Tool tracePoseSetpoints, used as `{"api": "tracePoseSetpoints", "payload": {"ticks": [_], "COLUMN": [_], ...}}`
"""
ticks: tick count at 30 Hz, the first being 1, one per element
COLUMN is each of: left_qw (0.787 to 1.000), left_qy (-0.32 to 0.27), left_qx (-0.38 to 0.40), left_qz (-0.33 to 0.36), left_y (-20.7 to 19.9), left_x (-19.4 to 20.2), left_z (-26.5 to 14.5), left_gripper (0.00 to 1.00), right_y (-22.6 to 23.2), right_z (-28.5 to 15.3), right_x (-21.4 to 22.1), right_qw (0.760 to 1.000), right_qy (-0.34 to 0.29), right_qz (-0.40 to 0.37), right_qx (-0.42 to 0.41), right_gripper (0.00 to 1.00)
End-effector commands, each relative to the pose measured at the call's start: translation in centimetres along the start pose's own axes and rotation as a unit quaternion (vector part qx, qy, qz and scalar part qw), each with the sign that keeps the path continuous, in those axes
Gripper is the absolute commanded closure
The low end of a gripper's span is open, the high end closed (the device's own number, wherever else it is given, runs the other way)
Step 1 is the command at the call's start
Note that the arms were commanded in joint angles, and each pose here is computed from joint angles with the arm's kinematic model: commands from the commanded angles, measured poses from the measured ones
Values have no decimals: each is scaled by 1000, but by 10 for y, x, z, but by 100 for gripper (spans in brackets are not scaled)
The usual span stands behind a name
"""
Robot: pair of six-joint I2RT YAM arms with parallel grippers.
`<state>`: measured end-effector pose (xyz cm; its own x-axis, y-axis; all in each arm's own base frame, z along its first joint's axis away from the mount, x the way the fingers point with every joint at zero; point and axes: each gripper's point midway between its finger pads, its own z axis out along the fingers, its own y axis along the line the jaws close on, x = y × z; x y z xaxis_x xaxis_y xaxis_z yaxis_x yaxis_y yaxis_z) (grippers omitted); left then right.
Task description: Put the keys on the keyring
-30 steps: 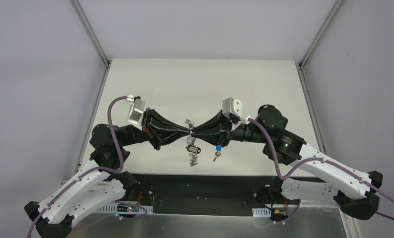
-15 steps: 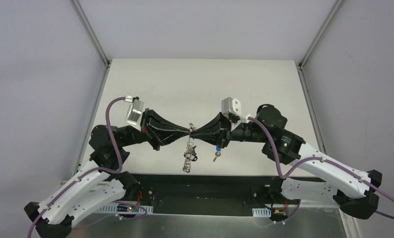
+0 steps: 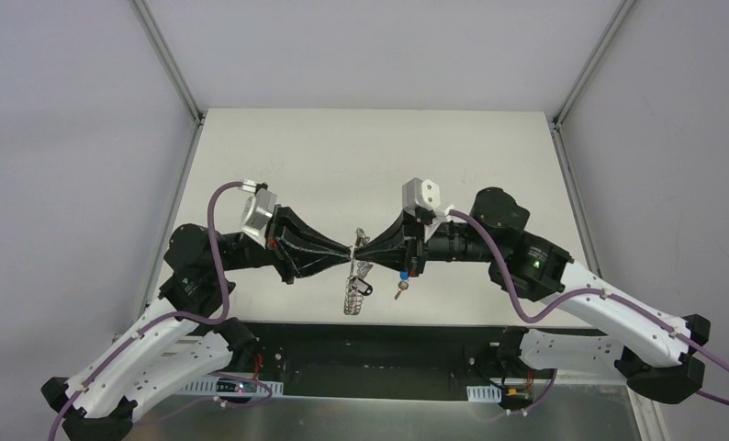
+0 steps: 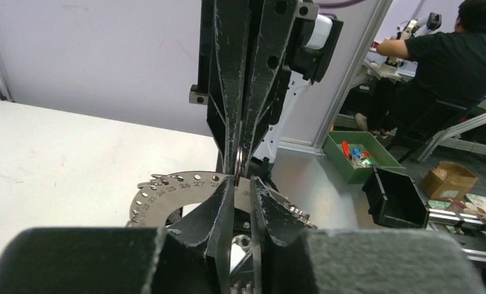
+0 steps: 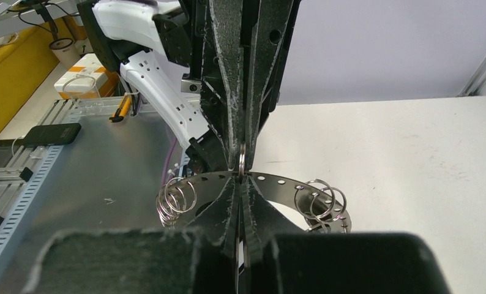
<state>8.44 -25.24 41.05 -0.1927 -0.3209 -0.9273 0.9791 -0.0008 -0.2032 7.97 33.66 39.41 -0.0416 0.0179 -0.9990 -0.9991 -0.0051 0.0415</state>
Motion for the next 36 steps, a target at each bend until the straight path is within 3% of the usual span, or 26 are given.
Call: {"api": "tracePoseSetpoints", "payload": {"ticks": [1,5,10,20,36], "left_qw": [998,997,996,995,989], "left_qy": [48,66,70,86,132], "left_qx": [21,14,8,6,70], "left_qz": [25,41,53,46,-17], "left_y": [-17,-22,-22,-21,-38], "left_x": [4,0,-8,-17,-8], "left_z": [-10,-15,-15,-9,-2], "left_gripper": [81,62,51,49,53], "right_y": [5,11,20,47,49], "right_z": [-11,-17,-20,-28,-17], "right_x": [-37,-27,-14,9,-5], "right_qw": [1000,999,986,946,931], "right_qy": [-14,53,148,264,263], "right_qz": [-18,9,61,151,197], "right_qx": [5,-6,-35,-113,-161], "right_gripper": [100,100,100,100,100]}}
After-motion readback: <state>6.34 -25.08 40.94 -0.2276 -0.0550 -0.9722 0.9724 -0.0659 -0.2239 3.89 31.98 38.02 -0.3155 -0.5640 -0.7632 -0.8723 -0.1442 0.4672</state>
